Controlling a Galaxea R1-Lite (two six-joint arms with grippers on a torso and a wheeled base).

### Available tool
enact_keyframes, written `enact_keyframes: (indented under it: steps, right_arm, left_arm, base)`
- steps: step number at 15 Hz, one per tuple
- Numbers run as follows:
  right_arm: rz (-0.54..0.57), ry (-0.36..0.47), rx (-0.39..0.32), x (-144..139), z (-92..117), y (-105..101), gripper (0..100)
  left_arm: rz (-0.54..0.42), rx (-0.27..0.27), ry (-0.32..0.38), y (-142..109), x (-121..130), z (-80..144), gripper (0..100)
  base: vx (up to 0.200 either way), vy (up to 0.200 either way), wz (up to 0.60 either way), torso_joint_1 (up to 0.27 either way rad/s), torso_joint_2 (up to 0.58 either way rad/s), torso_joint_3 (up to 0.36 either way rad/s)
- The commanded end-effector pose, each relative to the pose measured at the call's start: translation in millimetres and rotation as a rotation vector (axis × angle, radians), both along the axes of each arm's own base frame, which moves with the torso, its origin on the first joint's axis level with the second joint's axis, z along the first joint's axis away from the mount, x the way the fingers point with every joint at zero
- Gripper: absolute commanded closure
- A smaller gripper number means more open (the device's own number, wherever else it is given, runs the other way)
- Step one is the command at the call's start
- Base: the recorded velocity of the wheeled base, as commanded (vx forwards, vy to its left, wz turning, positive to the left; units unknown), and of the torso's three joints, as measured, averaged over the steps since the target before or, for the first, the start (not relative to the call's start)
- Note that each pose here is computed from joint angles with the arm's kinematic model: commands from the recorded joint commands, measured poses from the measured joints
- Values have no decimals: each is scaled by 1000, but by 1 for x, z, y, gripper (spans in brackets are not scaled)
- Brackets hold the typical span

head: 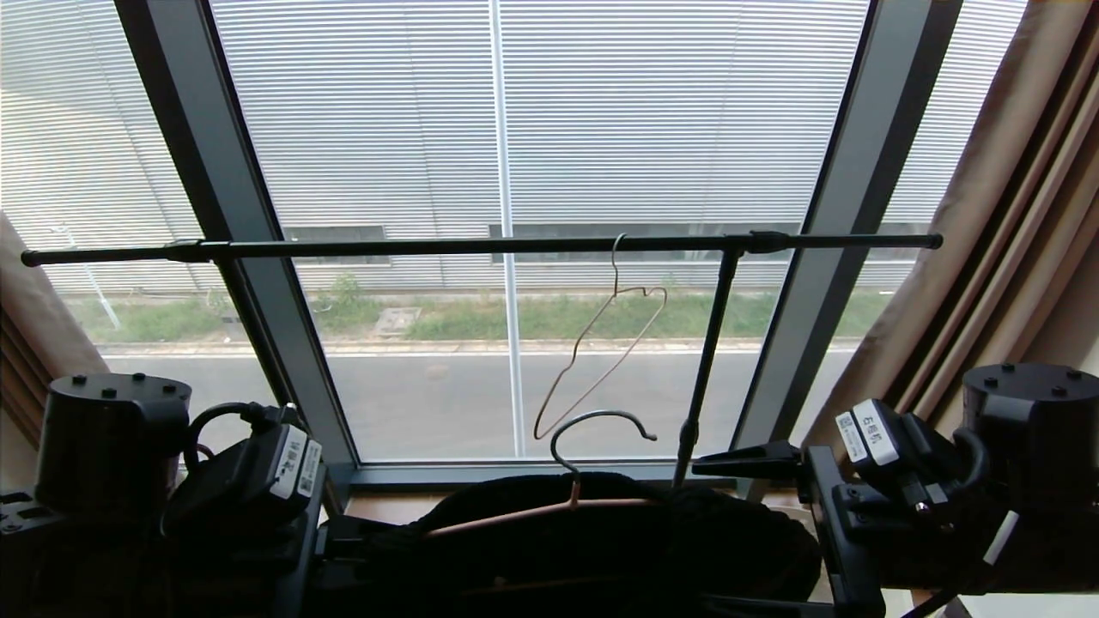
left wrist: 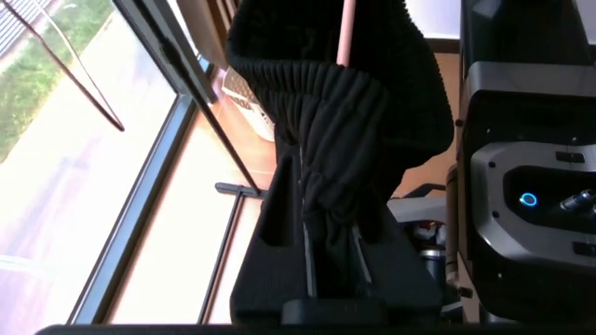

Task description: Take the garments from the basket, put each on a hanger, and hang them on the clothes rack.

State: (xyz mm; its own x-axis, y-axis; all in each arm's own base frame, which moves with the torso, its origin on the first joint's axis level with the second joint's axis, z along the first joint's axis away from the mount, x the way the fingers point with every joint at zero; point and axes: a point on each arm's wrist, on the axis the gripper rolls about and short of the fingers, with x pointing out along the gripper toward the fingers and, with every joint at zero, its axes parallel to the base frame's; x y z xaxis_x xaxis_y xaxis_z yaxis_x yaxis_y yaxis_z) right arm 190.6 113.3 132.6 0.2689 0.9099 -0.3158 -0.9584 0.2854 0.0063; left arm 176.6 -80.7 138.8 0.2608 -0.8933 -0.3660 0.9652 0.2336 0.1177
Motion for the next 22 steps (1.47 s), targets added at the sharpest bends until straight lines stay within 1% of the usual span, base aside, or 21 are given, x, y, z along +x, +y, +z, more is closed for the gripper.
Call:
enact_keyframes:
  steps: [1, 2, 3, 4, 5, 6, 7, 12, 14, 16, 18, 20, 22]
  right_arm:
    - [-20, -4, 15, 5, 2, -8, 0]
    - [-22, -3, 31, 8, 4, -14, 0]
    - [-9, 10, 62, 14, 4, -25, 0]
    - [-4, 20, 77, 17, 3, -32, 0]
    - [-8, 31, 78, 20, 1, -34, 0]
    - [-9, 47, 69, 24, -5, -34, 0]
    - [-2, 54, 49, 30, -15, -32, 0]
    - [-11, 66, 12, 43, -33, -35, 0]
    - [-9, 66, -1, 46, -39, -36, 0]
    - [-12, 58, -22, 52, -49, -40, 0]
    - [-13, 69, -38, 57, -58, -40, 0]
    - [-24, 74, -43, 61, -60, -41, 0]
    - [-34, 79, -46, 66, -63, -42, 0]
  left_arm:
    - [45, -14, -17, 12, -7, 3, 100]
    - [54, -17, -7, 14, -8, 2, 100]
    - [67, -25, 7, 19, -11, 0, 100]
    - [76, -33, 12, 22, -12, 1, 100]
    - [80, -41, 19, 23, -13, 1, 100]
    - [89, -52, 29, 25, -14, 3, 100]
    - [104, -68, 54, 25, -15, 5, 100]
    - [103, -100, 80, 25, -15, 10, 100]
    - [105, -104, 79, 25, -14, 11, 100]
    - [104, -111, 60, 25, -12, 14, 100]
    - [111, -122, 66, 25, -11, 16, 100]
    - [116, -130, 78, 24, -12, 14, 100]
    - [118, -135, 74, 25, -11, 16, 100]
  base:
    - [0, 0, 0, 0, 0, 0]
    - [0, 0, 0, 0, 0, 0]
    - [0, 0, 0, 0, 0, 0]
    - [0, 0, 0, 0, 0, 0]
    - [0, 0, 0, 0, 0, 0]
    - [0, 0, 0, 0, 0, 0]
    - [0, 0, 0, 0, 0, 0]
    - [0, 0, 0, 0, 0, 0]
    - [0, 0, 0, 0, 0, 0]
    - [0, 0, 0, 0, 0, 0]
    - [0, 0, 0, 0, 0, 0]
    - [0, 0, 0, 0, 0, 0]
    - [0, 0, 0, 0, 0, 0]
